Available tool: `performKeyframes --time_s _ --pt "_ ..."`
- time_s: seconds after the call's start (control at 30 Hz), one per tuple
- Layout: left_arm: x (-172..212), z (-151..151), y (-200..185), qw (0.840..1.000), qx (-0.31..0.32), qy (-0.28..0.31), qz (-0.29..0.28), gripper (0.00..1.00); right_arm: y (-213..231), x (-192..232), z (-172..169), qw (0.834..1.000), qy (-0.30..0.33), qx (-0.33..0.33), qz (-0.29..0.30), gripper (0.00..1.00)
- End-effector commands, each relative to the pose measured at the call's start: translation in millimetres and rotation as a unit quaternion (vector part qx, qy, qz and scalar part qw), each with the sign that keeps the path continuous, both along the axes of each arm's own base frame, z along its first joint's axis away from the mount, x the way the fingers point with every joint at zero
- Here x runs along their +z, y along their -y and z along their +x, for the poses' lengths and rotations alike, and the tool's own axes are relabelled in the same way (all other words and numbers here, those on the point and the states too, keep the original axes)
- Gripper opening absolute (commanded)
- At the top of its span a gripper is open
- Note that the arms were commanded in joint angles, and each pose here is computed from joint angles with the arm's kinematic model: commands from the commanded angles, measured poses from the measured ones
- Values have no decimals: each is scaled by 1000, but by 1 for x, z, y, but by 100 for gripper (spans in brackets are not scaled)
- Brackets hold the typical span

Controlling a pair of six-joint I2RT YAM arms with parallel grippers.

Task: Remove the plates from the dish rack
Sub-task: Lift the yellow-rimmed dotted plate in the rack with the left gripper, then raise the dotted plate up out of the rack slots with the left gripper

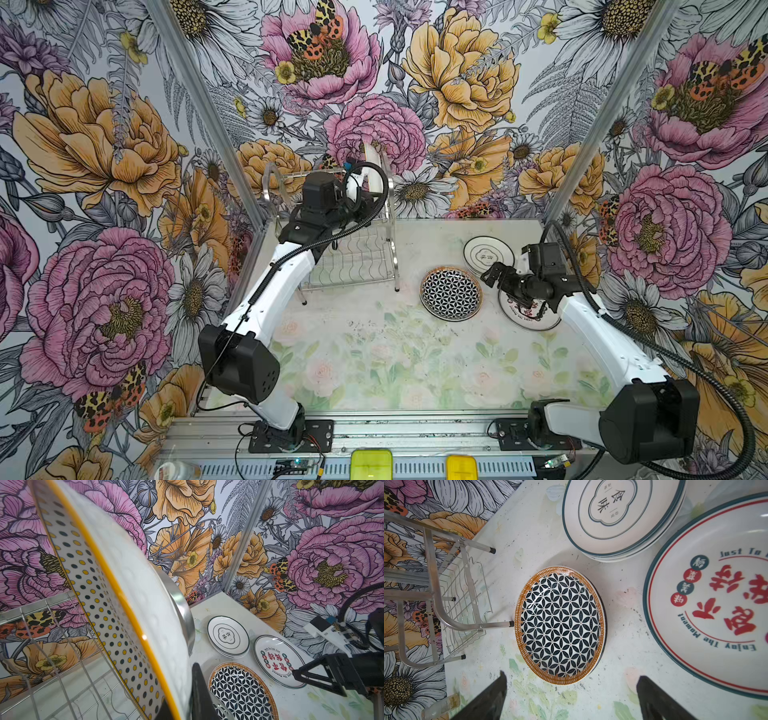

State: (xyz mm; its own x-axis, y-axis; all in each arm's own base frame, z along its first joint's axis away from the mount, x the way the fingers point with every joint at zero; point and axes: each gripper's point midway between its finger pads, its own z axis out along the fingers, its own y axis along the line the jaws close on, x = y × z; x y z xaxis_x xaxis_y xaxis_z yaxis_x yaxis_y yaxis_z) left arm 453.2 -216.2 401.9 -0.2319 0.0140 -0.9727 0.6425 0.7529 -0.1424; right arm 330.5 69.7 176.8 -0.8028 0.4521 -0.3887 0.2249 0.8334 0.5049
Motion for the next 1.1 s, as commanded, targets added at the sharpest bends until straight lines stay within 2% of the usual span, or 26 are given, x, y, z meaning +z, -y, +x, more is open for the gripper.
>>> performKeyframes --time_s 0.0,0.53,1.07 --pt "90 -21 -13 991 -2 134 -27 0 2 6 -3 1000 12 2 0 99" --pt "108 -27 -14 988 -6 152 -36 0 2 5 -3 1000 12 3 -1 99" --pt "108 -31 -9 988 -4 154 -7 0 1 7 -2 1000 13 3 3 99"
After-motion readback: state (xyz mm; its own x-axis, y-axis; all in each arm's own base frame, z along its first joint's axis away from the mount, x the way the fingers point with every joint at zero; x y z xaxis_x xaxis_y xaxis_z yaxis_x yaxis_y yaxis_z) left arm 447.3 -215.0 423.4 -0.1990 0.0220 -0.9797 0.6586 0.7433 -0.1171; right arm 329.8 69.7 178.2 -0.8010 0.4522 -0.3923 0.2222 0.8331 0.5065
